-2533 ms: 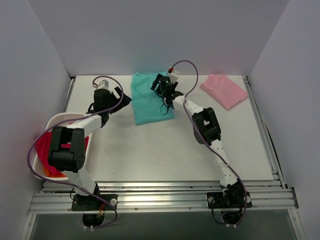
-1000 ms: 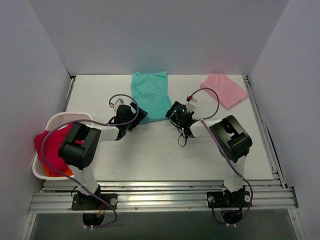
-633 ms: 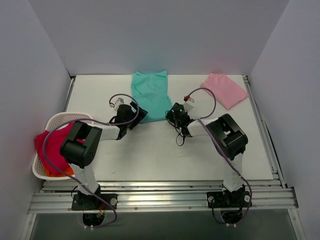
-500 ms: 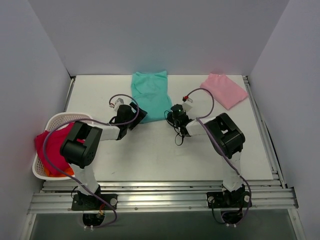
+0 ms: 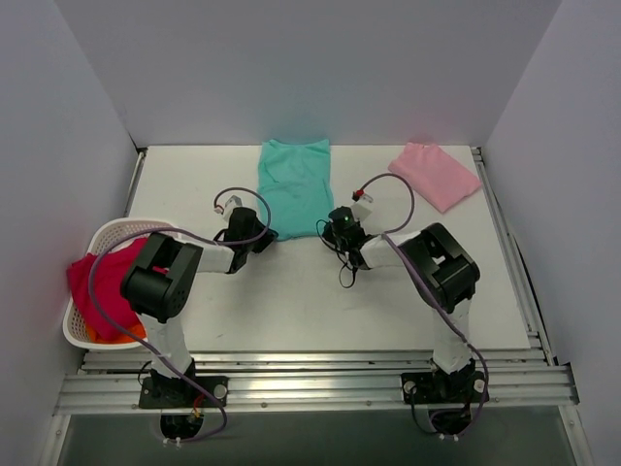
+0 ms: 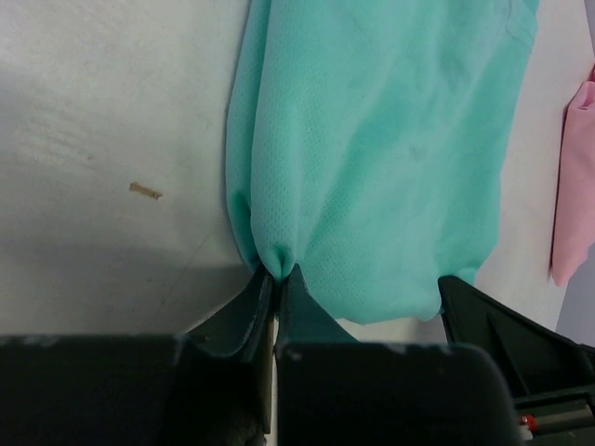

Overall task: Fold and stack the t-shirts
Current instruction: Fold the tshirt

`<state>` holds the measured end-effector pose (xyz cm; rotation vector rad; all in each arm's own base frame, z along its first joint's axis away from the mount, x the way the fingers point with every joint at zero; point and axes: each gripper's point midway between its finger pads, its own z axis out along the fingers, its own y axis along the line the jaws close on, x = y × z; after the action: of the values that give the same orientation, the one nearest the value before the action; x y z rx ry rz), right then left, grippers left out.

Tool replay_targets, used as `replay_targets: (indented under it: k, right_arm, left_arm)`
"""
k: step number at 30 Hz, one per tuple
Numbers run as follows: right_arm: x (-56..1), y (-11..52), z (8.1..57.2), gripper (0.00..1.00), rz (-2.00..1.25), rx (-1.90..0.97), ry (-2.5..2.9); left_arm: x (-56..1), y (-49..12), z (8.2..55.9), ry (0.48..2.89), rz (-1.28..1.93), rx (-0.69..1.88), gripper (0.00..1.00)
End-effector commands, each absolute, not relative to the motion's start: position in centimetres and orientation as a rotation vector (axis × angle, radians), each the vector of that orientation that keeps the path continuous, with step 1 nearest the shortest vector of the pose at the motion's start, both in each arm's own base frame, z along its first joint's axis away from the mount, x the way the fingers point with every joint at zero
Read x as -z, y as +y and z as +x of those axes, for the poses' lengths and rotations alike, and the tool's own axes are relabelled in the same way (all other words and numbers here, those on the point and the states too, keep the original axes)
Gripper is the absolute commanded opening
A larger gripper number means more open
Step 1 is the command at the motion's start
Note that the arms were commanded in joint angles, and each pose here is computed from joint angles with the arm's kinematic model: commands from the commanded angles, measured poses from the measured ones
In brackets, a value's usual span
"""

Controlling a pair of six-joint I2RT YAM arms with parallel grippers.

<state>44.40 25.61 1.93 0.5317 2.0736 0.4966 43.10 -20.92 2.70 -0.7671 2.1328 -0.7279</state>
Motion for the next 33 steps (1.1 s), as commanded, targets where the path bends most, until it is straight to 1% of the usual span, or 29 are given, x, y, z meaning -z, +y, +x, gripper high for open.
replay_targets:
  k: [1,2,3,5,6,8,9,11,12,13,15,16,18,23,24,30,31,33]
  right_arm:
    - [-5.3,25.8,42.4,0.0,0.538,-0.474,2.036]
    - [-4.9,25.3,41.5,0.0,0.545,-0.435,2.051]
    - [-6.3,25.4,41.0,0.0,0.558,-0.45,2.031]
    - [-5.9,25.5,38.7,0.0,0.541,-0.42,2.061]
    - [-7.3,25.3,38.2,0.0,0.553,-0.42,2.033]
    - [-7.3,25.4,35.9,0.0,0.549,-0.398,2.057]
    - [-8.2,25.0,35.1,0.0,0.556,-0.392,2.039]
    - [-8.5,25.1,32.9,0.0,0.534,-0.367,2.059]
    - [-9.7,24.9,32.1,0.0,0.537,-0.379,2.043]
    - [-9.7,24.1,31.3,0.0,0.534,-0.333,2.048]
    - [-11.5,24.3,29.9,0.0,0.533,-0.368,2.024]
    - [-11.8,23.6,29.4,0.0,0.531,-0.334,2.018]
    - [-13.5,23.3,28.8,0.0,0.541,-0.348,1.99]
    - [-16.6,21.7,28.7,0.0,0.567,-0.304,1.917]
    - [-17.1,21.5,28.8,0.0,0.566,-0.298,1.908]
    - [-19.3,21.2,30.4,0.0,0.576,-0.234,1.86]
    - [-19.4,20.8,30.9,0.0,0.586,-0.222,1.854]
    - [-19.6,20.7,31.5,0.0,0.597,-0.213,1.854]
  left_arm:
    - [-2.7,-21.0,41.0,2.177,-0.718,0.729,0.02]
    - [-3.0,-21.1,40.6,2.181,-0.699,0.727,0.02]
    - [-4.5,-21.3,40.3,2.159,-0.68,0.744,0.02]
    - [-4.7,-21.5,38.5,2.186,-0.647,0.724,0.02]
    - [-6.4,-21.8,38.0,2.158,-0.626,0.745,0.02]
    - [-6.4,-22.1,35.8,2.188,-0.597,0.725,0.02]
    - [-8.3,-22.4,35.3,2.153,-0.579,0.758,0.02]
    - [-8.9,-22.7,33.4,2.174,-0.55,0.759,0.02]
    - [-10.5,-22.6,32.7,2.145,-0.538,0.785,0.02]
    - [-10.6,-22.5,32.0,2.156,-0.537,0.784,0.02]
    - [-12.8,-22.4,30.9,2.116,-0.528,0.832,0.02]
    - [-13.3,-22.3,30.5,2.11,-0.528,0.838,0.02]
    - [-15.9,-22.0,30.2,2.048,-0.525,0.872,0.03]
    - [-19.0,-21.8,30.3,2.009,-0.502,0.872,0.06]
    - [-18.6,-21.6,30.3,2.034,-0.504,0.85,0.07]
    - [-21.6,-22.9,32.2,2.003,-0.468,0.856,0.08]
    - [-22.8,-23.1,32.7,1.981,-0.459,0.866,0.08]
    - [-23.1,-23.4,33.4,1.981,-0.45,0.859,0.1]
